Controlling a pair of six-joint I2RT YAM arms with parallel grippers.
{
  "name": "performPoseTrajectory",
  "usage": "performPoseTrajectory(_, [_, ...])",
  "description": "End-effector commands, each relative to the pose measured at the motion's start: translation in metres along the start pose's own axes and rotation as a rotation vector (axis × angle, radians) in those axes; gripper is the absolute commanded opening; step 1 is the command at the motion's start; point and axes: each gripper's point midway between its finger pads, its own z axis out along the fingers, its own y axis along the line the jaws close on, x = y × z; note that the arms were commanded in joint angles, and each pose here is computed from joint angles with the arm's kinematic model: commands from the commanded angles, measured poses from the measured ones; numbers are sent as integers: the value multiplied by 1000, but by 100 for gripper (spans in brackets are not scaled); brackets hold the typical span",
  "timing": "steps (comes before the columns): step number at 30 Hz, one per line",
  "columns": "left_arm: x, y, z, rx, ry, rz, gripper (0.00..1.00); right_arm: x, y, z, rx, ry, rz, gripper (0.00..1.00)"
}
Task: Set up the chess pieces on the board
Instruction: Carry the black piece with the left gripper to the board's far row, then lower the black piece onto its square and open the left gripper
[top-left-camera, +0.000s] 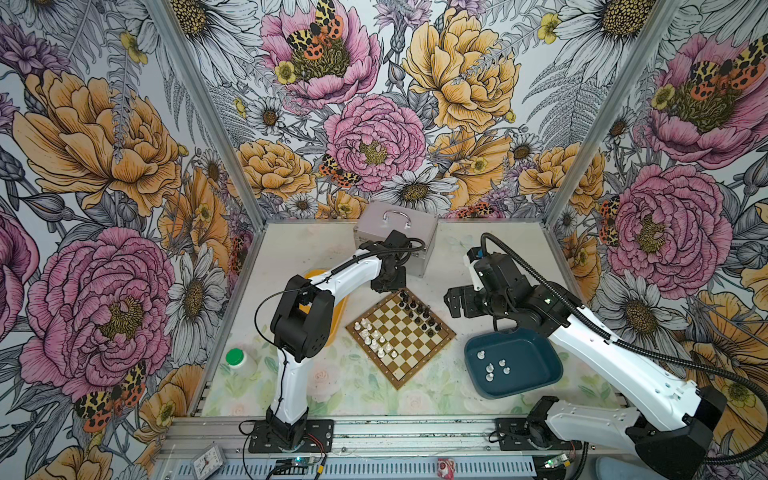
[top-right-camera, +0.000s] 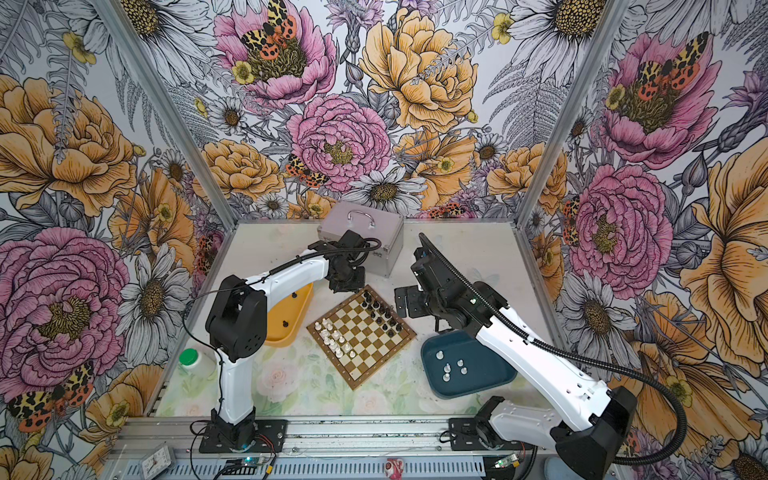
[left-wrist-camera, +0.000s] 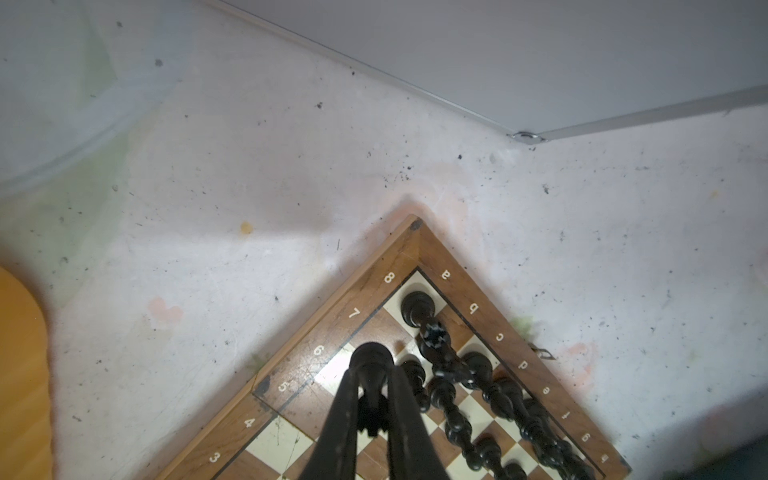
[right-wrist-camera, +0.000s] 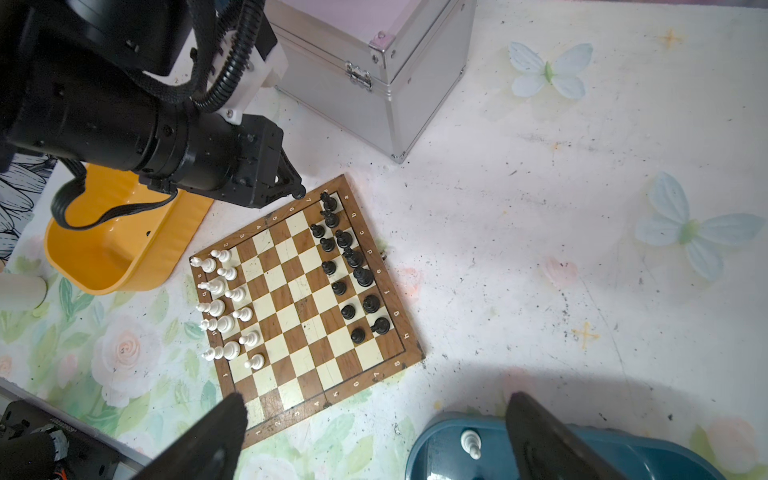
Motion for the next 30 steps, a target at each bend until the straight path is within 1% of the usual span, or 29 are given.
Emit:
performPoseTrajectory(1, [1, -10, 4, 24, 12, -15, 14, -1, -6, -4, 21, -18, 15, 100])
performPoseTrajectory(12, [4, -11, 12, 20, 30, -11, 15, -1, -10, -3, 33, -18, 20, 99])
performPoseTrajectory(30, [5, -13, 15, 30, 42, 2, 21, 0, -14, -1, 52, -19, 40, 100])
